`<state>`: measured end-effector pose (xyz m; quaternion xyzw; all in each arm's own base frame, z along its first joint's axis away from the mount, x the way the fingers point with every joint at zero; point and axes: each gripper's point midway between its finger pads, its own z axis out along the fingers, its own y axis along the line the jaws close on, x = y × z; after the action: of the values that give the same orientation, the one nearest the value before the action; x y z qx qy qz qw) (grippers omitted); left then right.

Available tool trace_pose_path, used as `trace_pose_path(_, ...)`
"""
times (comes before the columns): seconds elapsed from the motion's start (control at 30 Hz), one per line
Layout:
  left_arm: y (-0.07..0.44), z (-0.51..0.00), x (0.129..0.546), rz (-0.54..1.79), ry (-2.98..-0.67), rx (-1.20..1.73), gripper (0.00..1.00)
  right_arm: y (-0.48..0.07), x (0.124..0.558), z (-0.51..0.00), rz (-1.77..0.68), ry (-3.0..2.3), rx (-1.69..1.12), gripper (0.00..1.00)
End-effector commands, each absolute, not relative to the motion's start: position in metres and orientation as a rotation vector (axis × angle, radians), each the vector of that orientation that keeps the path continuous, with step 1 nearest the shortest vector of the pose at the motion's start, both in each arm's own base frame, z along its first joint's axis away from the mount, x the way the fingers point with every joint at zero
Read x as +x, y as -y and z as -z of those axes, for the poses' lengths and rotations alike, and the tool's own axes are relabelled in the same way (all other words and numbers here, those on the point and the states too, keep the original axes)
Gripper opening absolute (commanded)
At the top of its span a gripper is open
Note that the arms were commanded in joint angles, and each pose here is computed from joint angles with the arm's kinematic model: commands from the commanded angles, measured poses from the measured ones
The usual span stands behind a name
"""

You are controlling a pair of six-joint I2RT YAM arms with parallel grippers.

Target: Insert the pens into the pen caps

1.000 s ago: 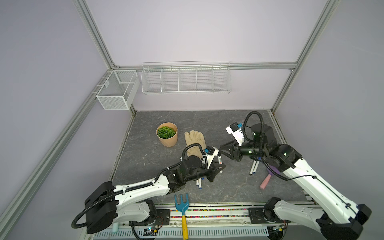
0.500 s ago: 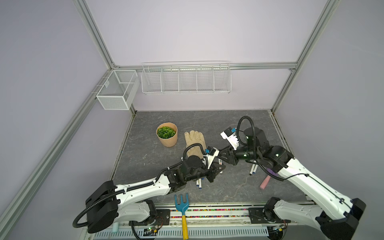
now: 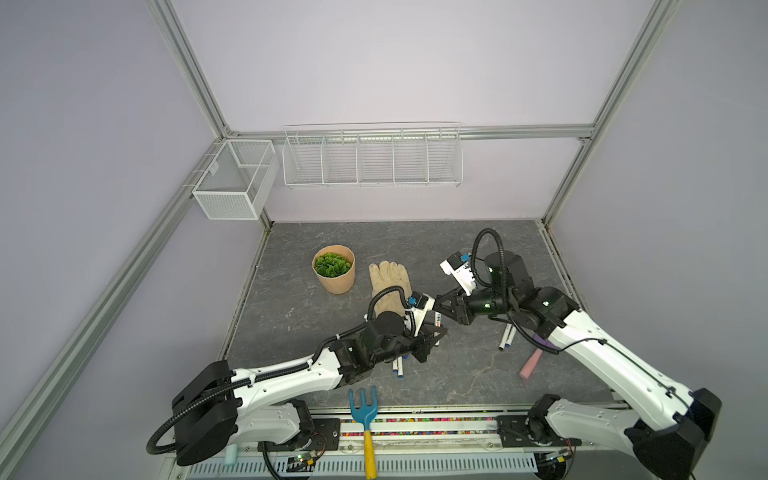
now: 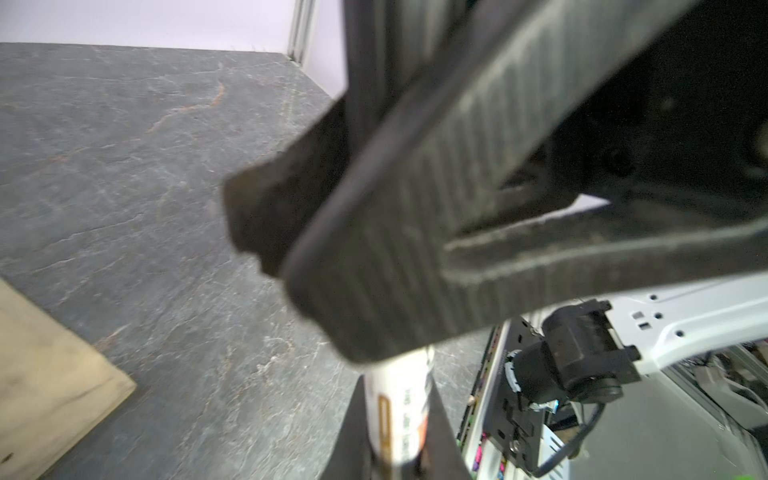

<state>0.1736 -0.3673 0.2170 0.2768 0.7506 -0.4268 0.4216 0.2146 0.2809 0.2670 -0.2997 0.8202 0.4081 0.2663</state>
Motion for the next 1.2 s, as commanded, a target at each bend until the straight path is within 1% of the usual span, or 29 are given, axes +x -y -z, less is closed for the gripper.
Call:
trace_pose_path(0.0, 0.351, -0.339, 0.220, 1.005, -1.475, 0.398, 0.00, -0.275, 0.173, -0.209, -1.197, -2.564, -0.841, 0.07)
trace_pose_path(0.07, 0.341, -0.361, 0.240, 0.973, -1.425, 0.307, 0.00, -0.272, 0.164, -0.189, -1.145, -2.658, -0.870, 0.07)
trace_pose_path(0.2, 0.321, -0.384, 0.273, 0.939, -1.377, 0.179, 0.00, -0.266, 0.152, -0.164, -1.054, -2.779, -0.913, 0.06)
trace_pose_path(0.33, 0.327, -0.387, 0.277, 0.914, -1.390, 0.231, 0.00, -0.264, 0.160, -0.160, -1.017, -2.779, -0.865, 0.07)
trace_pose_path(0.47, 0.353, -0.351, 0.268, 0.981, -1.524, 0.359, 0.00, -0.265, 0.183, -0.173, -1.048, -2.718, -0.739, 0.07)
trace_pose_path(0.57, 0.375, -0.311, 0.251, 1.053, -1.642, 0.509, 0.00, -0.258, 0.206, -0.185, -1.073, -2.668, -0.621, 0.06)
trace_pose_path(0.7, 0.388, -0.254, 0.228, 1.096, -1.774, 0.593, 0.00, -0.248, 0.232, -0.198, -1.126, -2.616, -0.480, 0.06)
trace_pose_path(0.8, 0.392, -0.218, 0.208, 1.067, -1.840, 0.680, 0.08, -0.239, 0.250, -0.203, -1.108, -2.600, -0.406, 0.07)
trace_pose_path(0.83, 0.392, -0.208, 0.203, 1.057, -1.866, 0.698, 0.18, -0.234, 0.257, -0.202, -1.086, -2.604, -0.375, 0.07)
trace_pose_path(0.87, 0.391, -0.199, 0.200, 1.055, -1.890, 0.706, 0.26, -0.228, 0.264, -0.201, -1.058, -2.609, -0.340, 0.07)
trace_pose_path(0.97, 0.379, -0.178, 0.193, 1.034, -1.973, 0.704, 0.38, -0.205, 0.282, -0.187, -0.989, -2.656, -0.184, 0.07)
trace_pose_path(1.07, 0.360, -0.167, 0.189, 1.001, -2.030, 0.659, 0.49, -0.179, 0.294, -0.163, -0.847, -2.722, -0.049, 0.07)
trace_pose_path(1.1, 0.353, -0.165, 0.190, 0.981, -2.046, 0.629, 0.51, -0.171, 0.297, -0.154, -0.790, -2.745, -0.011, 0.07)
trace_pose_path(1.17, 0.332, -0.155, 0.192, 0.914, -2.095, 0.553, 0.51, -0.155, 0.302, -0.135, -0.652, -2.790, 0.045, 0.06)
